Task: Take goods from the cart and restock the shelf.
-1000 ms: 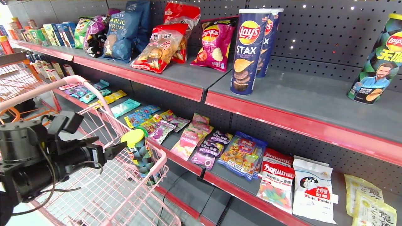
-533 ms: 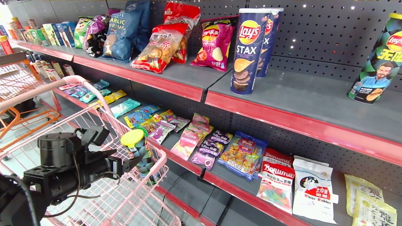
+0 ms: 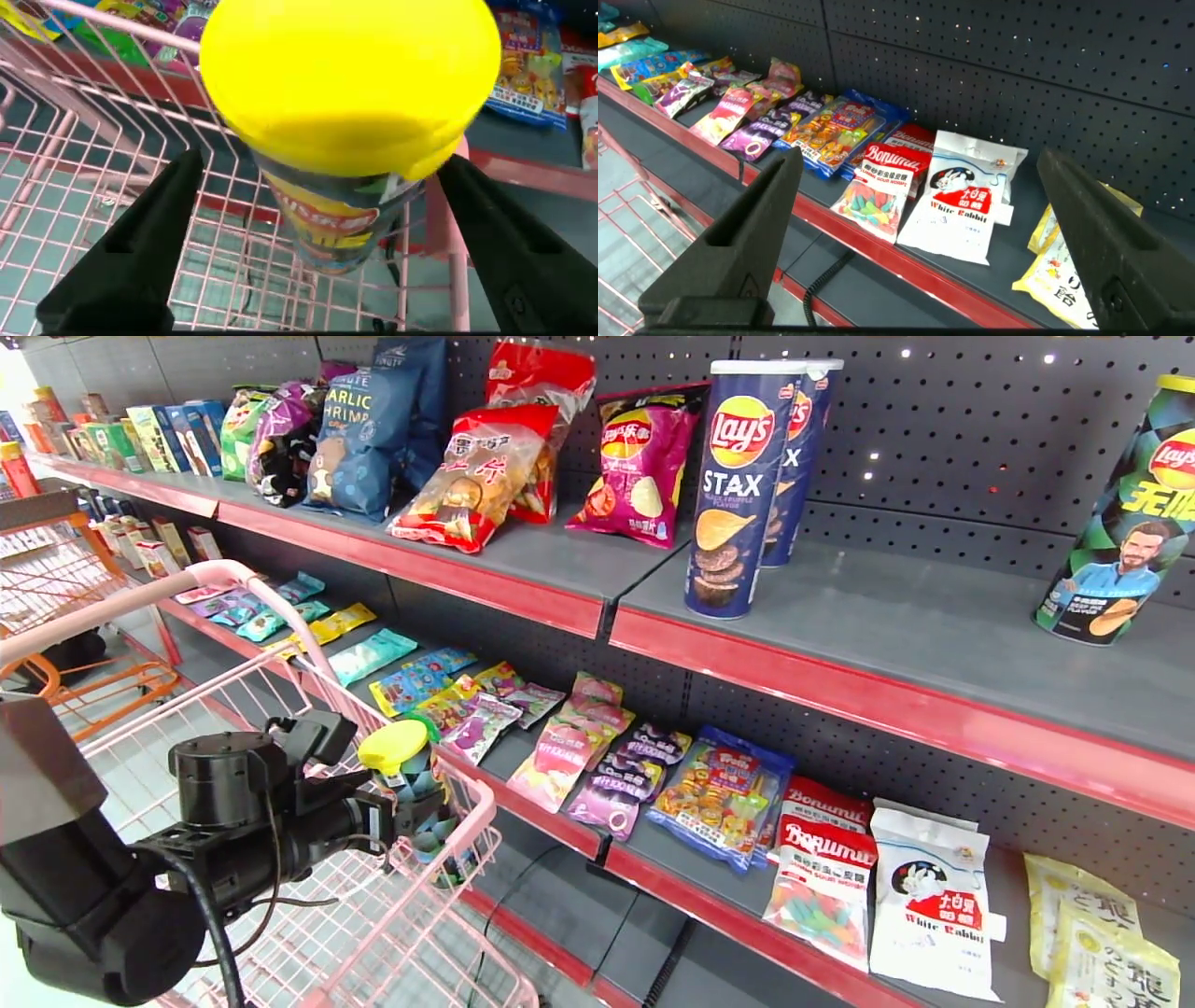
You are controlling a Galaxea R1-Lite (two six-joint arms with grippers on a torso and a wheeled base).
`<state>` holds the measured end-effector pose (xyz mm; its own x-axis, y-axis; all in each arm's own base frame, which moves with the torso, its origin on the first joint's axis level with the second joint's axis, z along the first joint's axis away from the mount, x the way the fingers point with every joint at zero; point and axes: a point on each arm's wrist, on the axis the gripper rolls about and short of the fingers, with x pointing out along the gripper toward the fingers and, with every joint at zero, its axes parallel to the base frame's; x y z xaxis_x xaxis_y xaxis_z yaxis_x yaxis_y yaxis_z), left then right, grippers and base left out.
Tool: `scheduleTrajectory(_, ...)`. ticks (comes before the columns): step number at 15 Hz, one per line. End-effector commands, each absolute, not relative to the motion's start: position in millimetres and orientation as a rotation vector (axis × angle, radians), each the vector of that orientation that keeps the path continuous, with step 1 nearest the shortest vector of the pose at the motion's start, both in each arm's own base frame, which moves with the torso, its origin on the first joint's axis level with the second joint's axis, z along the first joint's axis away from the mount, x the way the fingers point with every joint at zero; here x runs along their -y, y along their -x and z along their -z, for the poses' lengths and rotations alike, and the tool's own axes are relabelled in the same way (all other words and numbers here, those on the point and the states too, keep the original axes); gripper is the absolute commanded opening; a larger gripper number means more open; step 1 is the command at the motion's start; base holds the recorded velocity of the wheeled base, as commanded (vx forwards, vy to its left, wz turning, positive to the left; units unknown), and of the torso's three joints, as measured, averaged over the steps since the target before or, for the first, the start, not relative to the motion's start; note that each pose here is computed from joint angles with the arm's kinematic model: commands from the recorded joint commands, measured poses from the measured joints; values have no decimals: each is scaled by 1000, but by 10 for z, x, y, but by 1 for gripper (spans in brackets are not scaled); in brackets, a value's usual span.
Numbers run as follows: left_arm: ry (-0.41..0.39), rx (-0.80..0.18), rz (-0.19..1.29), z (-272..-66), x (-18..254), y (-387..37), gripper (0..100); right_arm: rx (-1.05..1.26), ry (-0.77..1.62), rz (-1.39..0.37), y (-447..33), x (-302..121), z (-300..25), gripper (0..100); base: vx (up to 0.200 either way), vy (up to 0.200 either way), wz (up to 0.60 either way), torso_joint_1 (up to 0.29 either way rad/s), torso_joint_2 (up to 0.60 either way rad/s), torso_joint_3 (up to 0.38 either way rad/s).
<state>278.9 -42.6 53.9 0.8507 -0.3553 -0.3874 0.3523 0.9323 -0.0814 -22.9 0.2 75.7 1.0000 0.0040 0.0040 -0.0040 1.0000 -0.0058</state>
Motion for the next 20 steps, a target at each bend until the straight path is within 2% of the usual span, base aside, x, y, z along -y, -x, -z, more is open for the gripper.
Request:
scheduleTrajectory(1,7,-412,375,-497,444,-2868,100,3,6,-5,228,-2,-758,100,0,0,0,0,0,0)
scheduleTrajectory(2,7,-409,375,-488,452,-2896,100,3,6,-5,228,-2,-758,100,0,0,0,0,0,0)
scheduleTrajectory(3,3,-411,377,-469,460,-2917,0,3,8,-5,228,-2,-758,100,0,0,0,0,0,0)
scheduleTrajectory(8,-14,-364,382,-538,470,-2901,0,3,6,-5,228,-2,-758,100,0,0,0,0,0,0)
scheduleTrajectory(10,-11,-264,342,-880,360,-2889,0,3,8,-6,228,-2,-758,100,0,0,0,0,0,0)
scheduleTrajectory(11,-8,-267,319,-1082,278,-2758,0,3,6,-5,228,-2,-758,100,0,0,0,0,0,0)
scheduleTrajectory(13,19,-319,303,-1413,197,-2321,0,3,6,-5,228,-2,-758,100,0,0,0,0,0,0)
scheduleTrajectory(14,21,-321,304,-1440,198,-2278,0,3,6,-5,228,-2,-758,100,0,0,0,0,0,0)
scheduleTrajectory(15,42,-327,350,-1768,179,-1741,0,3,6,-6,228,-2,-758,100,0,0,0,0,0,0)
scheduleTrajectory(17,50,-315,391,-2018,153,-1236,0,3,5,-5,228,-2,-758,100,0,0,0,0,0,0)
scheduleTrajectory(18,47,-300,403,-2149,126,-760,0,3,0,-5,228,-2,-758,100,0,0,0,0,0,0)
scheduleTrajectory(19,45,-286,403,-2158,117,-616,0,3,0,-6,228,-2,-758,100,0,0,0,0,0,0)
scheduleTrajectory(20,36,-214,390,-2138,93,-322,0,3,2,-6,228,-2,-758,100,0,0,0,0,0,0)
